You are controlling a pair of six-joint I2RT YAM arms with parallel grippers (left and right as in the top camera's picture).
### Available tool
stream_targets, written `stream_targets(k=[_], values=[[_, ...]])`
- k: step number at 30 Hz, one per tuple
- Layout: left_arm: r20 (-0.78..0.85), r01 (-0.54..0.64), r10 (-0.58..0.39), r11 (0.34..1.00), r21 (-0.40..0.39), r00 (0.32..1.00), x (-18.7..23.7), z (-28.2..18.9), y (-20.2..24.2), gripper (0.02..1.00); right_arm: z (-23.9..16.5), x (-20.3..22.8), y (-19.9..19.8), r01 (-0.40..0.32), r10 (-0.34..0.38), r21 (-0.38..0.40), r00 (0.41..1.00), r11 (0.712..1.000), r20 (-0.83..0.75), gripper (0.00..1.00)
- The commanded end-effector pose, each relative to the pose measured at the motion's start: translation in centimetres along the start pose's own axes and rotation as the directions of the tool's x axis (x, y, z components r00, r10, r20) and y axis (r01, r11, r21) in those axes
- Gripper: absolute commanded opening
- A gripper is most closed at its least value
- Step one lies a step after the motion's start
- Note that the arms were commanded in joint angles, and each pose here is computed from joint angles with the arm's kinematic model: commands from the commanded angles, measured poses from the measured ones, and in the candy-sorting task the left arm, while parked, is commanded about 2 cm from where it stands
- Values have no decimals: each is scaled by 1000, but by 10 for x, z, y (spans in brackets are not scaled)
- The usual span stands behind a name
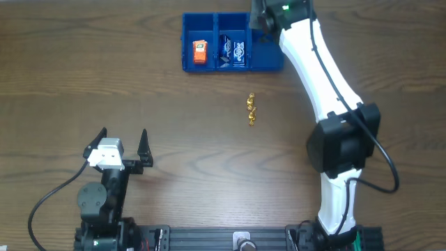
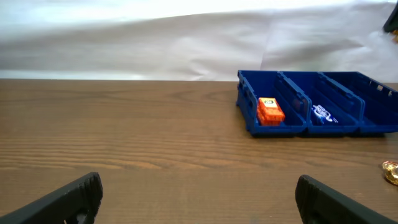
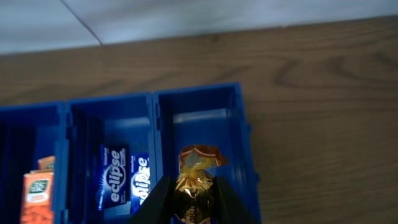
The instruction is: Sort Candies Into Trays
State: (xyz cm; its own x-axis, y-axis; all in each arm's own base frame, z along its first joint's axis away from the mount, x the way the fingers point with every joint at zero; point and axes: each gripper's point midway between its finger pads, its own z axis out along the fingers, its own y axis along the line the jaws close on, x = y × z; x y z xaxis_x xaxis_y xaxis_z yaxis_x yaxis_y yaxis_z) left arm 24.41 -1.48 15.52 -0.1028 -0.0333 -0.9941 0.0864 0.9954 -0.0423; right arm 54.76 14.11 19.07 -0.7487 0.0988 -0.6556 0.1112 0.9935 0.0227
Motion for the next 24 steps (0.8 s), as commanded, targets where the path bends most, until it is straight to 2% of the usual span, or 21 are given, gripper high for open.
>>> stream_targets(k=[1, 16, 18, 19, 20, 22, 23, 24], values=[[-47, -10, 11, 1000, 20, 999, 16, 1, -3, 998, 31, 17, -7, 34, -33, 25, 998, 999, -55, 121], [-47, -10, 11, 1000, 20, 999, 16, 1, -3, 998, 53, 32, -10, 43, -39, 43, 995, 998, -94, 134], [-47, -10, 11, 1000, 21, 999, 16, 1, -3, 998, 54, 32, -10, 43, -39, 44, 995, 998, -95, 167], [-47, -10, 11, 1000, 21, 999, 16, 1, -3, 998, 54, 32, -10, 44, -39, 44, 995, 998, -95, 213], [-47, -10, 11, 1000, 21, 999, 16, 1, -3, 998, 54, 32, -10, 44, -39, 44, 995, 998, -95, 310], [-47, -10, 11, 1000, 20, 999, 16, 1, -3, 998, 54, 32, -10, 47, -43, 43, 995, 998, -95, 551], [-47, -10, 11, 1000, 20, 999, 16, 1, -3, 998, 54, 32, -10, 52, -47, 42, 994, 998, -94, 715], [-47, -10, 11, 1000, 20, 999, 16, 1, -3, 996, 54, 32, -10, 55, -51, 42, 994, 998, -94, 785]])
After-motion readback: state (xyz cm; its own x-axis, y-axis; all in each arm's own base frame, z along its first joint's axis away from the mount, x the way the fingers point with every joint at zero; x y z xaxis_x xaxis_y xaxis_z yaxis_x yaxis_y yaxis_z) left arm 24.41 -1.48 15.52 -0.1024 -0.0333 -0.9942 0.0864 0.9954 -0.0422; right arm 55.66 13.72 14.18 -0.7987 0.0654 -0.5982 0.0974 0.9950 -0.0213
